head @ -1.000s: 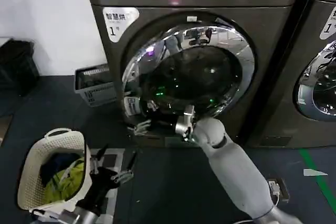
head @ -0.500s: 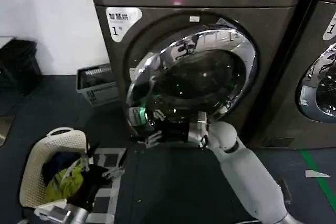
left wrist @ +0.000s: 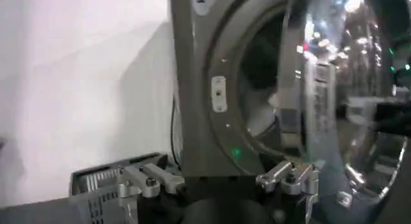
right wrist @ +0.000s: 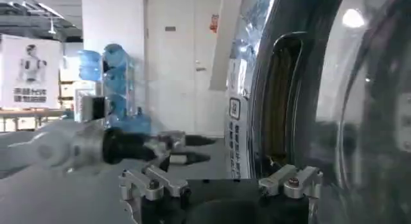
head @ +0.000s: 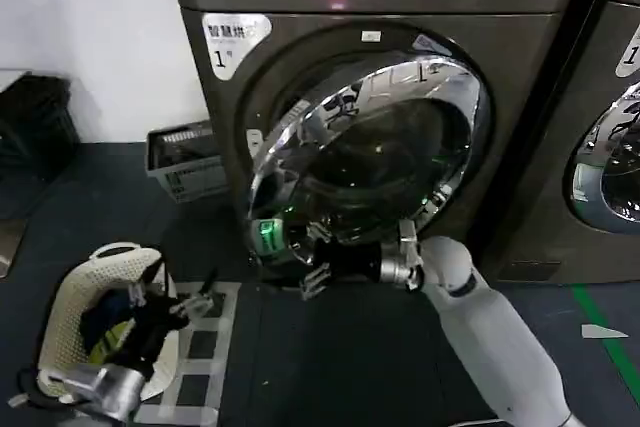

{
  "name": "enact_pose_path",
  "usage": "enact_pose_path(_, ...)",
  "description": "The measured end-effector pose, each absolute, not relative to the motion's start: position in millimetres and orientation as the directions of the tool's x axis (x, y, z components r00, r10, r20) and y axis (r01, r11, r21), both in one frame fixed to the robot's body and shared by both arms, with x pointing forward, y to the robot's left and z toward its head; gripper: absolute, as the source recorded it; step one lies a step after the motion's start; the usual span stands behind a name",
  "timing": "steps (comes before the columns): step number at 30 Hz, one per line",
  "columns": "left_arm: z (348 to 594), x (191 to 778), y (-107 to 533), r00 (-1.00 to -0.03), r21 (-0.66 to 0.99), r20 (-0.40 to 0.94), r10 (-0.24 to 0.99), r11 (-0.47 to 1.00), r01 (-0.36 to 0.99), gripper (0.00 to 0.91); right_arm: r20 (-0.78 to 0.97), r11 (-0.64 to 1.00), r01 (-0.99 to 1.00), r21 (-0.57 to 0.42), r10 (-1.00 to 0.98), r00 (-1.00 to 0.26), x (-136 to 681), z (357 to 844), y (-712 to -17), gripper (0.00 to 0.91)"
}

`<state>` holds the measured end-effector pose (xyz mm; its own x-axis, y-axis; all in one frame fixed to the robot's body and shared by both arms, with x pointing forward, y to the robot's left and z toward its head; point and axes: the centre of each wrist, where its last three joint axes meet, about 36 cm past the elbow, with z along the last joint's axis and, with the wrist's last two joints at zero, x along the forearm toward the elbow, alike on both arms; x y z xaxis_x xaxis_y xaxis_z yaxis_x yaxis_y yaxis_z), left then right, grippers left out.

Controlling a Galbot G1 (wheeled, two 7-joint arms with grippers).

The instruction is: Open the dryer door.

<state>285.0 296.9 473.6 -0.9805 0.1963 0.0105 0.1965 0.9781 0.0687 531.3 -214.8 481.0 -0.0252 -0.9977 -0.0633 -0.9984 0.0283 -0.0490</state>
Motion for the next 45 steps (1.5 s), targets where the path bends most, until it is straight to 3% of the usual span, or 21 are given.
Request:
enact_pose_path(22,478,328,330,-0.98,0.07,-0.061,0.192,0.98,0.187,0.907,-0.047,-0.138,-0.99,-0.025,-0.989,0.139,532,468,-238,0.907)
enact_pose_path(45,469,368,323,-0.912,-0.037,-0.117,0.394,0.915,0.401,0.907,-0.052,-0.223,-0.975,0.003,-0.974,0.222,505,469,-281,0.907)
